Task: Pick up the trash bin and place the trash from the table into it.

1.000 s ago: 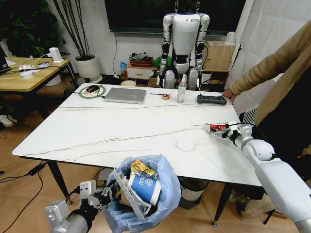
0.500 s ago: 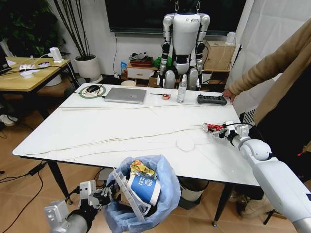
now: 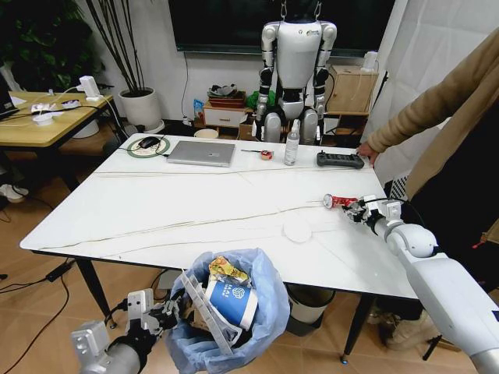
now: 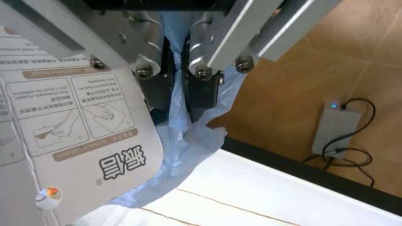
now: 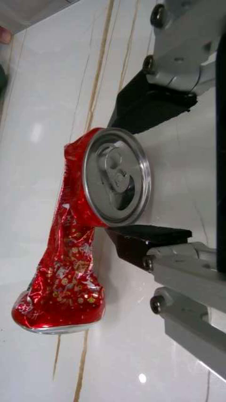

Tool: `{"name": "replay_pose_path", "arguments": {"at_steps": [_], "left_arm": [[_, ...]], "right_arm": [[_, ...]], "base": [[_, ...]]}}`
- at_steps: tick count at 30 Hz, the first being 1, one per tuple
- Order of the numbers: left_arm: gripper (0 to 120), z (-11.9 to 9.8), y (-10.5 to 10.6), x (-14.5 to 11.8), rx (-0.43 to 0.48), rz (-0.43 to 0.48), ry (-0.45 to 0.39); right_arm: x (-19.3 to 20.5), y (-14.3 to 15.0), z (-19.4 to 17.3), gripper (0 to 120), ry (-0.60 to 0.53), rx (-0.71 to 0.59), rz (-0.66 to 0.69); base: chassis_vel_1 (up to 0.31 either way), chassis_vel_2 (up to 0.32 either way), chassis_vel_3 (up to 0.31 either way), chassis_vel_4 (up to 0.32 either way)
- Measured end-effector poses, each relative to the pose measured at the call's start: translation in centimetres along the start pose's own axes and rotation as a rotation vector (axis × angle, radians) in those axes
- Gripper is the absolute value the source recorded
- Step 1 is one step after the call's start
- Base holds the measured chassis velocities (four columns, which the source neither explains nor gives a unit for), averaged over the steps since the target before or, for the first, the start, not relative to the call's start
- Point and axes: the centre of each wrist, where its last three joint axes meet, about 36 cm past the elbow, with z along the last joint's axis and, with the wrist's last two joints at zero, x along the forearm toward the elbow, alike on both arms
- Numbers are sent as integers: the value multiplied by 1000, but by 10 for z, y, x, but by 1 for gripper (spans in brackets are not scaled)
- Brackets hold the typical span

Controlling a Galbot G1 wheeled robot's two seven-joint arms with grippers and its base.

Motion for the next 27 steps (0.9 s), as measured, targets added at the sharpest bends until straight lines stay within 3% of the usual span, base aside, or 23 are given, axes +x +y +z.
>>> {"name": "replay_pose_path", "arguments": {"at_steps": [10,17,21,27], "left_arm": [[0,-1,0,-1,1,3,-2],[0,-1,0,-1,-1,3,-2],[0,-1,1,-2,0,3,1],[0,-2,2,-3,1,2,1]], "right_arm": [[1,0,-1,44,0,6,-4],[19,7,-20,44,-55,-15,-46],[44,22,-35,44,-89,-18,-109],[104,77,-85,44,-187,-29,-308]], "base": [[0,0,0,0],[0,0,0,0],[0,0,0,0],[0,0,0,0]]}}
